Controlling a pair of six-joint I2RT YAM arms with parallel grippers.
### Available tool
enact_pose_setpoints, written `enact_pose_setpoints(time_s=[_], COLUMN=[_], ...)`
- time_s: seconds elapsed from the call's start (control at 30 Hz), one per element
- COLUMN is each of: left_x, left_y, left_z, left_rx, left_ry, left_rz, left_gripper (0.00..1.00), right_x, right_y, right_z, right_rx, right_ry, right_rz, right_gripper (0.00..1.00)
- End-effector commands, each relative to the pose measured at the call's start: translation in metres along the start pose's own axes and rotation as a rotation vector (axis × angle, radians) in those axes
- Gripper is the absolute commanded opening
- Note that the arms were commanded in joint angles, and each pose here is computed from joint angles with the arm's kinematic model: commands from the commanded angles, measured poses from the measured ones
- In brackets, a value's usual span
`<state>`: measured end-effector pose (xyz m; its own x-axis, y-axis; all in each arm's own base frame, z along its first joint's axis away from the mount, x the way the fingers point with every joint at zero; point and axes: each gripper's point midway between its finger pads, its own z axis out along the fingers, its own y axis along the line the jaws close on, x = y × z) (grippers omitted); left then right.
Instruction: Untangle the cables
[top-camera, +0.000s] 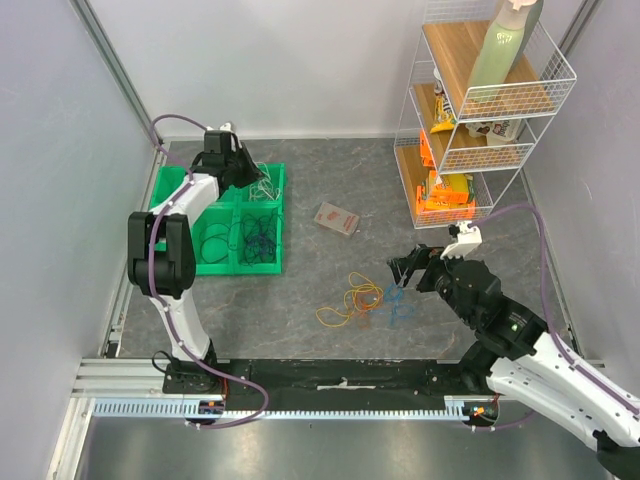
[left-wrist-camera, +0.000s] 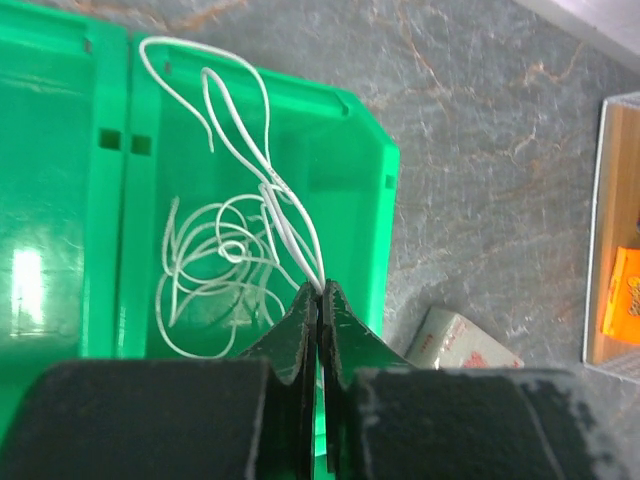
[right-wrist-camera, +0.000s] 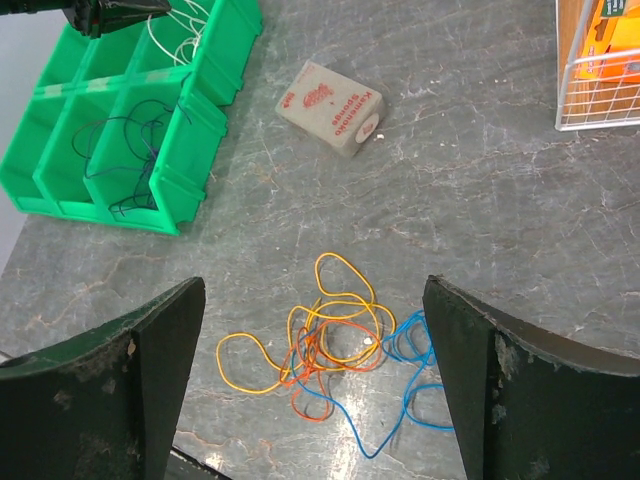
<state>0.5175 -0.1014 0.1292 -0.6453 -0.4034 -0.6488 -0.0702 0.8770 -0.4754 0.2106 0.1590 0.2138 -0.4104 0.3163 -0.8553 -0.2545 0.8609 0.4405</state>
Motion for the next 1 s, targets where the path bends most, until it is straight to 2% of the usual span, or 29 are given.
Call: enact_pose_setpoints(time_s=[0.0,0.27,0.3,0.4,0.5,0.63,0.7,0.8,0.97], left_x=[0.015,0.025,0.024,0.018,0.012,0.006,0.016,0.055,0.186], left_y=[-0.015,-0.012,-0.012,-0.014,-0.019,-0.037,-0.048,-0.068,-0.127], left_z=[0.002,-0.014,-0.017,-0.032,-0.055,-0.094,-0.110,-0.131,-0.160], left_rx=[0.082,0.057,0.047,0.029,0.029,0.087,0.126,0.228,0.516], left_ry=[0.059,0.070,0.069,0.049,0.001,-0.057,-0.044,0.026,0.280], left_rz=[-0.068,-0.072,-0.074,-0.089,-0.097,-0.066,-0.029,0.044,0.277], left_gripper=[0.02,0.03,0.08,0.32,0.48,0.51,0.50,0.45,0.45], right_x=[0.000,0.012,0.014,0.022,0.039,0.064,0.079,0.099,0.126], right_y=[0.001,0.002,0.002,0.002,-0.001,-0.004,-0.004,0.002,0.011], right_z=[0.004,0.011,0.012,0.017,0.025,0.036,0.040,0.046,0.051], right_rx=[0.005,-0.004,-0.005,-0.006,0.005,0.012,0.004,-0.044,-0.131], right_ry=[0.002,0.031,0.037,0.060,0.123,0.220,0.279,0.353,0.445], right_rz=[0.002,0.003,0.000,-0.010,-0.048,-0.101,-0.125,-0.151,-0.169], right_gripper=[0.97,0.98,0.97,0.97,0.97,0.98,0.96,0.92,0.84])
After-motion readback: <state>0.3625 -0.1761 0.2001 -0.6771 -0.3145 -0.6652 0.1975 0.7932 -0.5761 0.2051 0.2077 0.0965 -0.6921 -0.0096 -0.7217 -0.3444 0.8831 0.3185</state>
